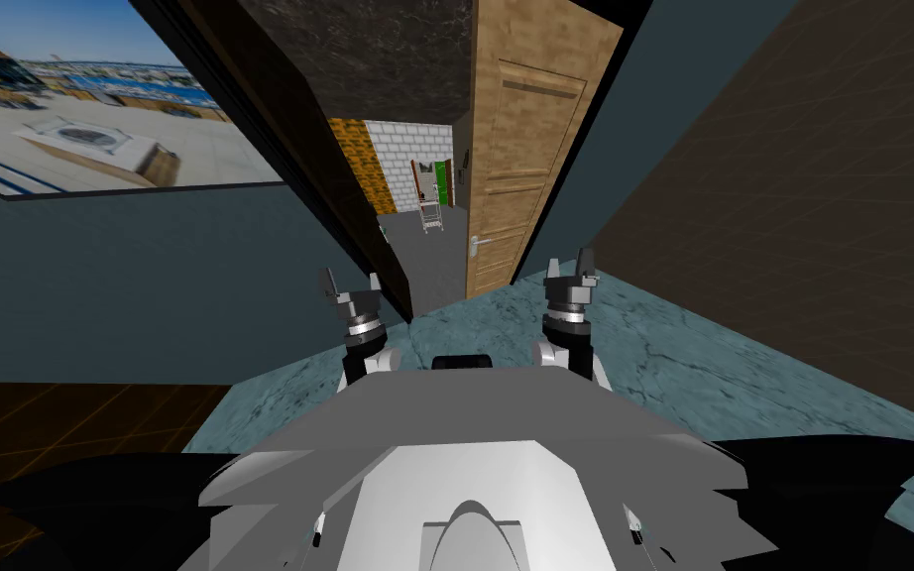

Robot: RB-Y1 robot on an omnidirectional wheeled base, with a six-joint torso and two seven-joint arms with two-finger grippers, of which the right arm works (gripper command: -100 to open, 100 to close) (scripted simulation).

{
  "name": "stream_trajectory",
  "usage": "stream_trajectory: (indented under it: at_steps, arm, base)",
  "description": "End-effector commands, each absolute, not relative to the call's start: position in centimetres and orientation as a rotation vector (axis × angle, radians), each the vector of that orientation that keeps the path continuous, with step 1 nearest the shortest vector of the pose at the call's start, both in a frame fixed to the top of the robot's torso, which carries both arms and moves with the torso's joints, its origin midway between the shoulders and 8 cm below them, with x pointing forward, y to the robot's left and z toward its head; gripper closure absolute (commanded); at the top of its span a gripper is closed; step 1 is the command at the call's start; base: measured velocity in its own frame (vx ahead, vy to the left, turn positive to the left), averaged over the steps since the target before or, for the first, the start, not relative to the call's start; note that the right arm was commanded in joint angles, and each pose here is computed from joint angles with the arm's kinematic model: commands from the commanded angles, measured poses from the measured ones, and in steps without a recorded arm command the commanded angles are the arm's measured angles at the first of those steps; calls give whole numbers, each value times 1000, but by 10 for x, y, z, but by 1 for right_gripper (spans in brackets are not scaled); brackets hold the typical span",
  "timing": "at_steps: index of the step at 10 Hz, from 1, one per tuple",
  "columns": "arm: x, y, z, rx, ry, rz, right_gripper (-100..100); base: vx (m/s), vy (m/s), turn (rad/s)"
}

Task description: Push the door open

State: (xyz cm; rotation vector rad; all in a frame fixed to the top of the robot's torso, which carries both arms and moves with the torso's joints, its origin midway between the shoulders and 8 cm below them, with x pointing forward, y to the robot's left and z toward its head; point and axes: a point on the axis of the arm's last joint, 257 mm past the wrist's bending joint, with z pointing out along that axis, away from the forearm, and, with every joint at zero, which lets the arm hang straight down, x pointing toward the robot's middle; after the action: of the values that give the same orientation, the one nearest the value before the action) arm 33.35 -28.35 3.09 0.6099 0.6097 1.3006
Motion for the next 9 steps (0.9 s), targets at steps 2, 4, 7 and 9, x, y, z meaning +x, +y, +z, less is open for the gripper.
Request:
stream_trajectory:
  at_steps: [2,4,7,9]
  arm:
    - [348,-280,15,625,641,1320,-100]
    - [359,-278,5,636,663,1333,-100]
    - [378,-273,-16,658,705,1357,-100]
    - [392,-269,-30,671,736,1375,-100]
  base:
    - [104,-36,28]
    - [32,-4,14]
    - [58,-22,22]
    - [89,-28,33]
